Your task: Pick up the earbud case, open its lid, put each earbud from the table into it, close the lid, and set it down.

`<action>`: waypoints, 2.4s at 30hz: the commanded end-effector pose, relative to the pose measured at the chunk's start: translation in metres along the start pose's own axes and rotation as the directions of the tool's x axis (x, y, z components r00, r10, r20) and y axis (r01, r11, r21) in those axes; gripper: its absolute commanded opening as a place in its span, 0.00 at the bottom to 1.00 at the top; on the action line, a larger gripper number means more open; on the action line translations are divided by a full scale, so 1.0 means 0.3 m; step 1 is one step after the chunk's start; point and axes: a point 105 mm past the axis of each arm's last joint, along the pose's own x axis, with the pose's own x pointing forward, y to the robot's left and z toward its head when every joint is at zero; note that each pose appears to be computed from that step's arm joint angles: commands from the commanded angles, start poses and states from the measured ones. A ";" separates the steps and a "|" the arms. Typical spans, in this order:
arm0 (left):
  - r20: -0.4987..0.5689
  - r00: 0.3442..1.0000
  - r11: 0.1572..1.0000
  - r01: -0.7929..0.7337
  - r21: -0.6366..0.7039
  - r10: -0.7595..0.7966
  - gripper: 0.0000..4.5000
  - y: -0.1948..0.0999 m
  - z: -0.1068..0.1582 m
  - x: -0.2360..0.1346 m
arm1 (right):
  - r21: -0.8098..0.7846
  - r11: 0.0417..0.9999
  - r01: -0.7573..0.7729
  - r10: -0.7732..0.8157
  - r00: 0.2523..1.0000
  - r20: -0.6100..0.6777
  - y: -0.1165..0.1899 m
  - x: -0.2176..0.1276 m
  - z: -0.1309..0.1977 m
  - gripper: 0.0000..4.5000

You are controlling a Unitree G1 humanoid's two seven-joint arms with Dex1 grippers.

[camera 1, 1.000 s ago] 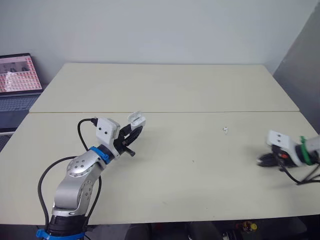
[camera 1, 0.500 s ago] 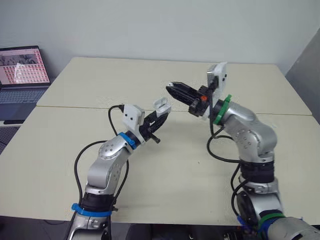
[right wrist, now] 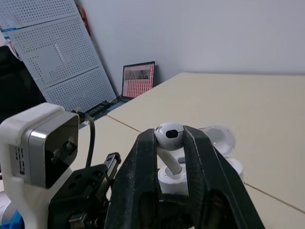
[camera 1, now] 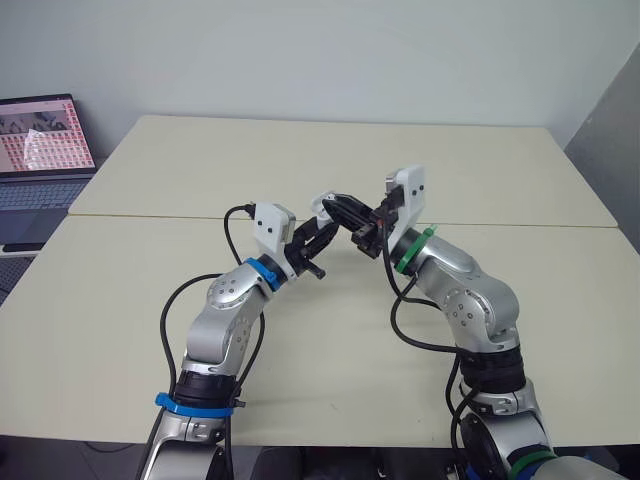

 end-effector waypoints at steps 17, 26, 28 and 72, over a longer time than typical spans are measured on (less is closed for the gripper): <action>0.179 0.982 0.992 -0.084 0.098 0.066 0.17 -0.048 0.120 0.043 | 0.048 0.995 0.090 -0.091 0.996 0.010 -0.028 0.028 -0.004 0.09; 0.224 0.966 0.985 -0.154 0.083 0.132 0.17 -0.077 0.132 0.052 | 0.039 0.991 0.126 -0.126 0.992 -0.004 -0.031 0.026 -0.031 0.09; 0.240 0.958 0.980 -0.183 0.084 0.158 0.17 -0.074 0.143 0.056 | 0.038 0.989 0.146 -0.146 0.989 -0.011 -0.037 0.023 -0.041 0.09; 0.090 0.990 0.988 -0.116 0.100 0.107 0.17 -0.067 0.039 -0.035 | -0.180 0.982 -0.061 0.012 0.966 -0.258 -0.228 -0.277 0.070 0.86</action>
